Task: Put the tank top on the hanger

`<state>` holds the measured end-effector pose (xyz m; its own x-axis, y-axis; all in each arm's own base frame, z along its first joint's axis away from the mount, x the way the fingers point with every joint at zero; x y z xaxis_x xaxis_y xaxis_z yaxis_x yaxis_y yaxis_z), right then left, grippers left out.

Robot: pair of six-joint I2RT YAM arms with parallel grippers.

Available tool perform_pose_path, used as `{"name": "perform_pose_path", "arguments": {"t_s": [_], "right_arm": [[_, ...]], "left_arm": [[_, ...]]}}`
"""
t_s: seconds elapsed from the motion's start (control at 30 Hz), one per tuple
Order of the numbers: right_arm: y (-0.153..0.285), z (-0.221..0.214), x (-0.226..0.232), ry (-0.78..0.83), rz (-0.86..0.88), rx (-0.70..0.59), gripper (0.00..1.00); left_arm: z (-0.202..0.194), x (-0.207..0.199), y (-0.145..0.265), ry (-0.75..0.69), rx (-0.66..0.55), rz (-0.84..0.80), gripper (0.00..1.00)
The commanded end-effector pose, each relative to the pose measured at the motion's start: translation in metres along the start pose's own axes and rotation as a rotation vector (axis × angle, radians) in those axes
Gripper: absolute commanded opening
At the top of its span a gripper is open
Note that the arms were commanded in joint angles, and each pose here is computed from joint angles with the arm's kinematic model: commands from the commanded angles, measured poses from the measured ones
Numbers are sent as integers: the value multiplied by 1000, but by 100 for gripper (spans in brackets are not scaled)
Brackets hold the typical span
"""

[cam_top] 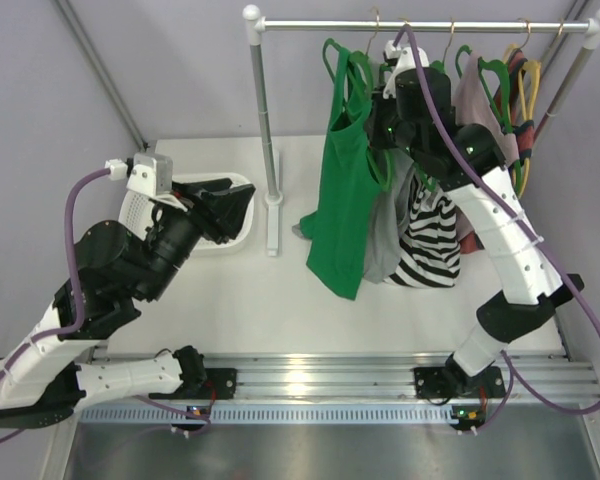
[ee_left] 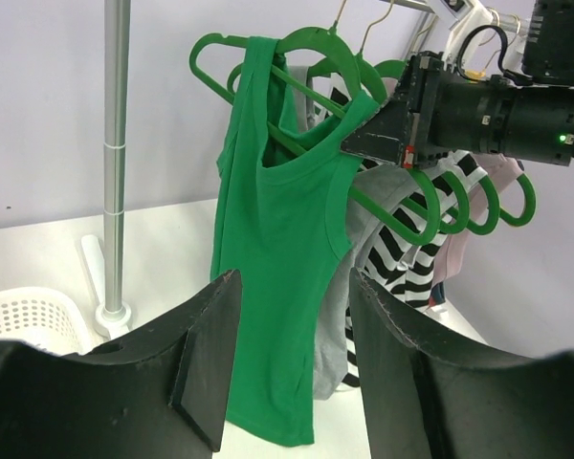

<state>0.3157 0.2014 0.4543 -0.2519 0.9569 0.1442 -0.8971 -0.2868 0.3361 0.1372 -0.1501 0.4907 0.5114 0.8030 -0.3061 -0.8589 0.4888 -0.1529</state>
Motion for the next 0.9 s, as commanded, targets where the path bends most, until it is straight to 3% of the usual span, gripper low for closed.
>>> {"name": "perform_pose_path", "arguments": {"t_s": [0.0,0.5,0.57,0.67,0.87], "right_arm": [[4,38,3,-63,40,-156,0],[-20,15,3,-42,29,-99,1],[-19,13,3,-39,33,-96,8],[-9,14,1,-49,40,-114,25],[6,10,-3,-64,63,-121,43]], "left_arm": [[5,-1,0,11,-12,0,54],[-5,-1,-4,-12,15,9,54],[-7,-1,-5,-20,24,14,54],[-8,-1,-5,-24,27,13,54],[-11,2,-7,-40,36,36,54]]}}
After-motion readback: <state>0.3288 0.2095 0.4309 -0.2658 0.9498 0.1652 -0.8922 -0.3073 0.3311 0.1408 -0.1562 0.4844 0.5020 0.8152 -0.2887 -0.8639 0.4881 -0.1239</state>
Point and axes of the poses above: each gripper's point midway between its finger pads, its own y axis back along the fingers, its own x axis along the line the jaws close on, z = x × y, the point moved 6 cm from there along y, back along the fingers
